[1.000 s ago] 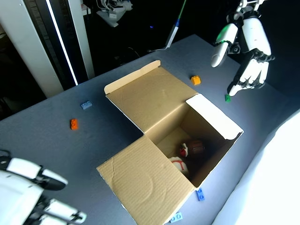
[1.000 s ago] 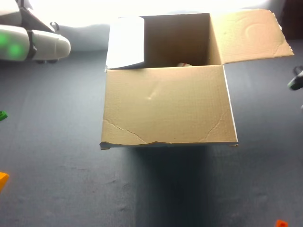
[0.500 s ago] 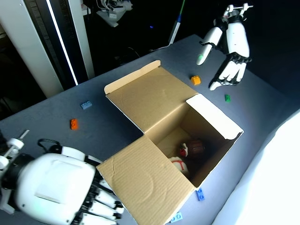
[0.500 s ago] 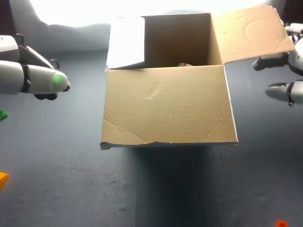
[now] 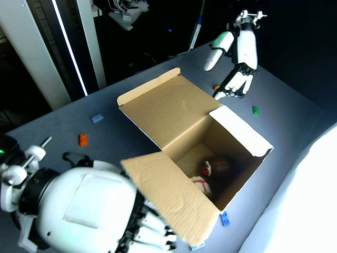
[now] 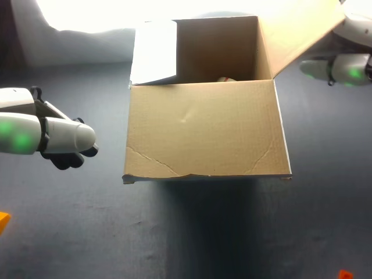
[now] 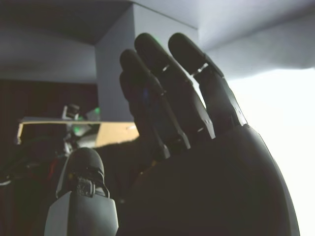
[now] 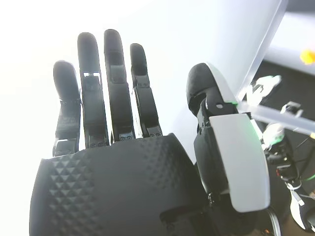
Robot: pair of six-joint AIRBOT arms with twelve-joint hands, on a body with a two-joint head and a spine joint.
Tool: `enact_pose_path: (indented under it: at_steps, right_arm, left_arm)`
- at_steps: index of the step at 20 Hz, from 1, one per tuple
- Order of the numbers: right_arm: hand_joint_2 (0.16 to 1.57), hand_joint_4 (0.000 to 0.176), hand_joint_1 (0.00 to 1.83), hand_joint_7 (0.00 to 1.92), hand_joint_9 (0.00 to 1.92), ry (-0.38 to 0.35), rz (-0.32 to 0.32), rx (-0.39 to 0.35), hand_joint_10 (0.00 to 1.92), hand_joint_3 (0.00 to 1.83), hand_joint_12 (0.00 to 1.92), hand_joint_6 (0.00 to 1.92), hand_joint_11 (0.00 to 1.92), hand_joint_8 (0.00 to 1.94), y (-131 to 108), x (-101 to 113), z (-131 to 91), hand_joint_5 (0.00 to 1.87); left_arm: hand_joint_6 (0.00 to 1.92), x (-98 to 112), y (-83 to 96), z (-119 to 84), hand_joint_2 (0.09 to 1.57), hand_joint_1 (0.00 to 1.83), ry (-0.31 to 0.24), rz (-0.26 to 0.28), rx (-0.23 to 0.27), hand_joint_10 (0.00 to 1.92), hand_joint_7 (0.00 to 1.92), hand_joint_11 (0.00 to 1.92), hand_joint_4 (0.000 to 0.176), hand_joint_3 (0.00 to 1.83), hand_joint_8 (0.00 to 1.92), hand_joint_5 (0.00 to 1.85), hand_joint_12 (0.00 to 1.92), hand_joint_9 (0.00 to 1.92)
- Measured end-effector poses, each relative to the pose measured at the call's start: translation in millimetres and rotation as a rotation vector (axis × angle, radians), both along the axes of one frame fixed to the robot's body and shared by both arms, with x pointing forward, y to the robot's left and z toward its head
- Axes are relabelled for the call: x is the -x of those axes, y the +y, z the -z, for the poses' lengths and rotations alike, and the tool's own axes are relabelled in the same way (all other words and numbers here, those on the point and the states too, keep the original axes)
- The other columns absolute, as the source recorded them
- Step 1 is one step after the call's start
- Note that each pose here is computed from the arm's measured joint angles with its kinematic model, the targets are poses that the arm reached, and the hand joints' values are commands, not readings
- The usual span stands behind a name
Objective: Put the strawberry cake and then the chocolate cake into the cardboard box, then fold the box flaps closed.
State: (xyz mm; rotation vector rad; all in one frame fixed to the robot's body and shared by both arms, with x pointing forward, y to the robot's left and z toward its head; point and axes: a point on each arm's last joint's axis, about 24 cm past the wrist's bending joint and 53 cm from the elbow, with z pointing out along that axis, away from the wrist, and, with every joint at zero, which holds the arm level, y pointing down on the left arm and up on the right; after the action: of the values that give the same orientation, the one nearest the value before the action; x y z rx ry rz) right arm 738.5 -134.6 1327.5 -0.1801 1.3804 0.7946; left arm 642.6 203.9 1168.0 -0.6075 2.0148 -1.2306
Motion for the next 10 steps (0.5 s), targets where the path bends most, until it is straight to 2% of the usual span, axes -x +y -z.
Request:
enact_pose_path:
  at_steps: [4,10]
  right_arm:
    - [1.35,0.000,0.23,0.64,0.38,0.005,-0.018,-0.023,0.98,0.00,1.82,0.35,0.05,0.00,17.1,-2.0,-19.0,0.39]
    - [1.35,0.000,0.21,0.62,0.37,0.062,-0.040,-0.077,0.96,0.00,1.81,0.34,0.06,0.00,31.2,-3.1,-33.5,0.39]
  left_arm:
    - [0.00,2.3,-4.9,-1.0,1.17,0.12,0.024,-0.013,0.045,0.56,0.97,0.39,0.000,0.00,0.00,0.80,1.35,0.77]
    - [0.00,5.9,-10.2,-0.2,1.16,0.13,0.032,-0.008,0.051,0.60,0.97,0.38,0.000,0.00,0.00,0.81,1.36,0.75]
